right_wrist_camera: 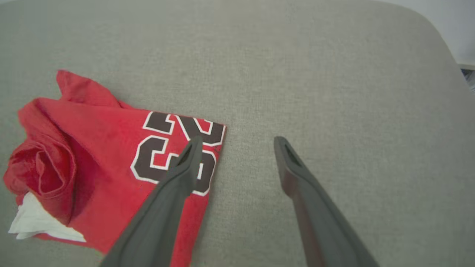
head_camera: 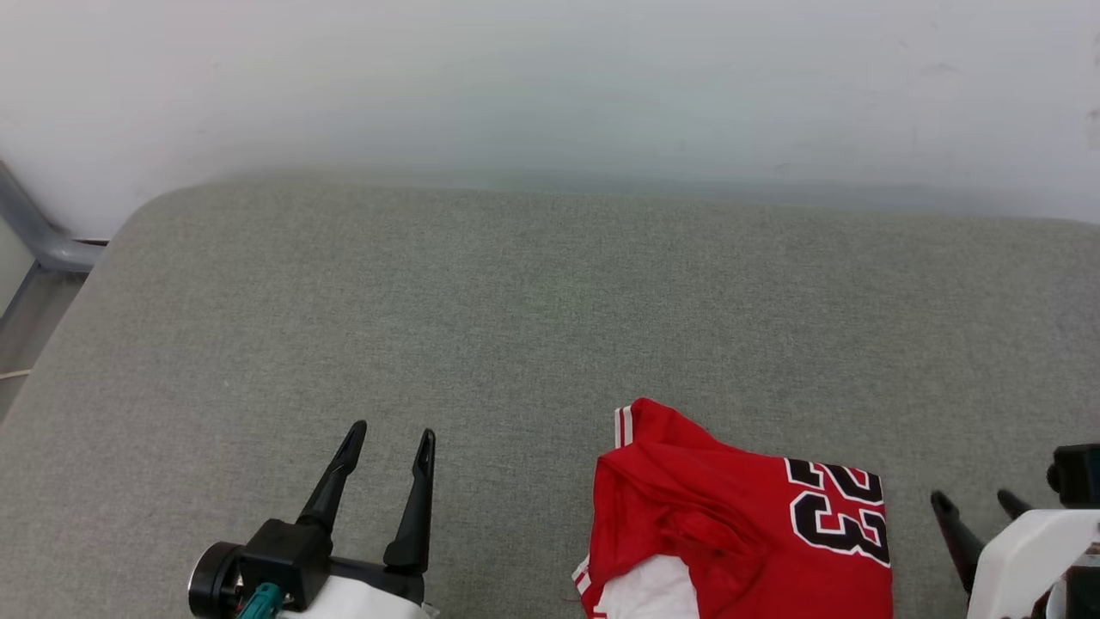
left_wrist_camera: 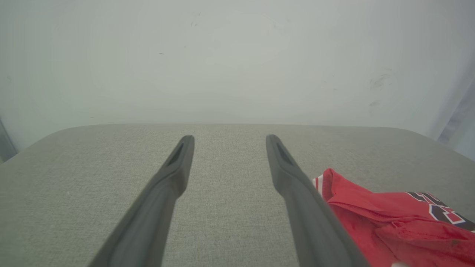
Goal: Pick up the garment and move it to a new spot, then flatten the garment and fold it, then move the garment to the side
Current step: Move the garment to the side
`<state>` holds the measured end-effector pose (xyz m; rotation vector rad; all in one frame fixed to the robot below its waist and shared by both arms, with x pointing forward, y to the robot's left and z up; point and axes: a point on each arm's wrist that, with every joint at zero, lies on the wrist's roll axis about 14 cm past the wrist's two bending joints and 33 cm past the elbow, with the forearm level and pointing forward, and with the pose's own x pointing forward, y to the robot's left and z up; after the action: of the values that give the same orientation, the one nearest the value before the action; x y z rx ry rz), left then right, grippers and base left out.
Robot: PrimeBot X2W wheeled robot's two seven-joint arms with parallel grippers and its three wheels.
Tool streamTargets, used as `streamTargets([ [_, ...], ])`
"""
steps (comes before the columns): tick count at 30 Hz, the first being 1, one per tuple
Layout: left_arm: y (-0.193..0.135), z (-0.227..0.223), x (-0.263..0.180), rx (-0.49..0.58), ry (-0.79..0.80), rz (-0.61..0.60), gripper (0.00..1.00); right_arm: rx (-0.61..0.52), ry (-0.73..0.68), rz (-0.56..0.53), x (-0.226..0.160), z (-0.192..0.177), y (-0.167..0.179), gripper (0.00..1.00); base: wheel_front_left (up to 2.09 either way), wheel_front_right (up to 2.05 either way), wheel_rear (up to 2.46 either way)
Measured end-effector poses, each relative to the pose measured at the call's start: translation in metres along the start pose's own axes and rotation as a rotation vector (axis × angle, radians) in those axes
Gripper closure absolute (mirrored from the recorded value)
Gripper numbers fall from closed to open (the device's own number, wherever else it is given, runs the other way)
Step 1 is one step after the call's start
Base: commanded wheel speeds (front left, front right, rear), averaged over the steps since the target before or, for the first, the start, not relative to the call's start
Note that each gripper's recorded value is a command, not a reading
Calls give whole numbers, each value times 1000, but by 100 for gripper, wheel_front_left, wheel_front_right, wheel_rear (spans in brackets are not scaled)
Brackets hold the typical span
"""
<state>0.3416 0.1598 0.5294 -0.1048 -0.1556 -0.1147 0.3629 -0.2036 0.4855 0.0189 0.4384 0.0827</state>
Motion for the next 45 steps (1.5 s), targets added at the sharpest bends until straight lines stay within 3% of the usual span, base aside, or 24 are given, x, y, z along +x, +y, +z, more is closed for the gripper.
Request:
streamTargets([
  [3, 1, -1, 3, 1, 3, 2, 0, -2, 237, 24, -2, -30, 6, 0, 0, 0, 0],
  [10, 3, -9, 11, 5, 25, 6, 0, 18, 428, 63, 8, -44, 17, 0, 0, 0, 0],
  [16, 17, -12, 12, 28, 40, 44, 0, 58, 540, 114, 24, -66, 33, 0, 0, 0, 0],
  [30, 33, -16, 14, 44, 56, 90, 0, 5, 714, 202, 45, -122, 59, 0, 0, 0, 0],
  [32, 34, -16, 14, 45, 57, 92, 0, -19, 711, 213, 48, -125, 61, 98, 0, 0, 0],
  [37, 34, -13, 14, 46, 48, 92, 0, -52, 656, 250, 54, -119, 71, 100, 0, 0, 0],
  [45, 7, -18, 21, 8, 50, 12, 0, -240, 474, 194, 64, -76, 41, 100, 0, 0, 0],
])
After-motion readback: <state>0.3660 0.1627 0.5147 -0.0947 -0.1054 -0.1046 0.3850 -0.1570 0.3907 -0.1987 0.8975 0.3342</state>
